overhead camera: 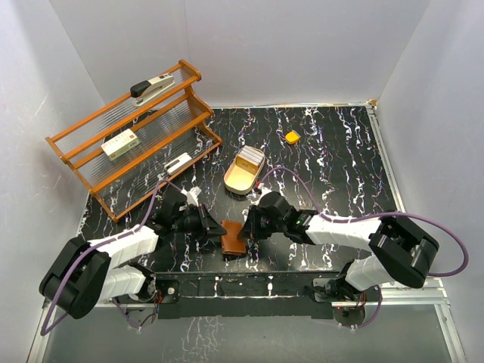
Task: Put the credit cards into the card holder
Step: Open the card holder at the center of the board.
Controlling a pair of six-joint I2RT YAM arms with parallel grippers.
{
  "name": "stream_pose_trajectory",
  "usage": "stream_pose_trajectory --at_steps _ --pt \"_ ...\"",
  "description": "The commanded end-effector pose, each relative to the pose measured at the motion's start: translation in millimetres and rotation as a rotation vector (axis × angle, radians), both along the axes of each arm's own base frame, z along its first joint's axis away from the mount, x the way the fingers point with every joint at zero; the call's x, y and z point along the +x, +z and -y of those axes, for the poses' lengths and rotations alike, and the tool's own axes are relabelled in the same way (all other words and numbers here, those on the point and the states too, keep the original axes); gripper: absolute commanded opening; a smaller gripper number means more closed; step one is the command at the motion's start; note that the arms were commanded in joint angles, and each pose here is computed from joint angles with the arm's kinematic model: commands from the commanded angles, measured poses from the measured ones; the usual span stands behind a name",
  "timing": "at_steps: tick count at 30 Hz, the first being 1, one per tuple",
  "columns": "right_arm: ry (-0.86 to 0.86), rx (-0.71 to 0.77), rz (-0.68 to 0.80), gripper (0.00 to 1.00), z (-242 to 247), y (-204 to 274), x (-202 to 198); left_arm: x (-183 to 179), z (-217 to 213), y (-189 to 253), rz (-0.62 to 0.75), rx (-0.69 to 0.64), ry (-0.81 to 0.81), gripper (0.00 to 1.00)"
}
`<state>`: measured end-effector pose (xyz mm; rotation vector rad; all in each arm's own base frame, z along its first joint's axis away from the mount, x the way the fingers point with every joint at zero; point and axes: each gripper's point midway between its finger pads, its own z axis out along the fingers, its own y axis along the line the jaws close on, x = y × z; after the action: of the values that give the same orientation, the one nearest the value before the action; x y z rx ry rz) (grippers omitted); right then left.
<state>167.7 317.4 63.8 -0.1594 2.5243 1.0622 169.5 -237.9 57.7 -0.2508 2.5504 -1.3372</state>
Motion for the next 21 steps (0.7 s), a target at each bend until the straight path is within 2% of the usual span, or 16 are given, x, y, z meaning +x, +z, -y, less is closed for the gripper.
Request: stream_pose_trajectory --at_steps 1,8,15,17,19,21 --pt "-0.055 -0.067 0.063 0.0 16.0 -2.7 11.3 -0.3 -5.4 1.0 0.021 0.036 -0.004 0.0" --pt "-0.078 -0.16 0.088 0.0 35.7 -11.5 12.6 -8.0 -9.3 -7.2 -0.001 0.063 -0.025 0.0" --pt "-0.052 -0.13 0.116 0.0 30.7 2.3 13.3 -9.7 -8.7 -7.3 -0.01 0.055 -0.027 0.0" --pt "-0.028 -0.109 0.131 0.0 27.8 6.5 11.7 -8.9 -9.5 -7.4 -0.015 0.064 -0.019 0.14" --pt "-0.031 -0.108 0.141 0.0 28.6 7.2 12.8 -7.4 -11.4 -8.0 -0.018 0.084 -0.011 0.36" --pt "-0.024 -0.103 0.145 0.0 27.3 10.4 12.7 -5.7 -14.2 -7.2 -0.013 0.112 -0.008 0.52"
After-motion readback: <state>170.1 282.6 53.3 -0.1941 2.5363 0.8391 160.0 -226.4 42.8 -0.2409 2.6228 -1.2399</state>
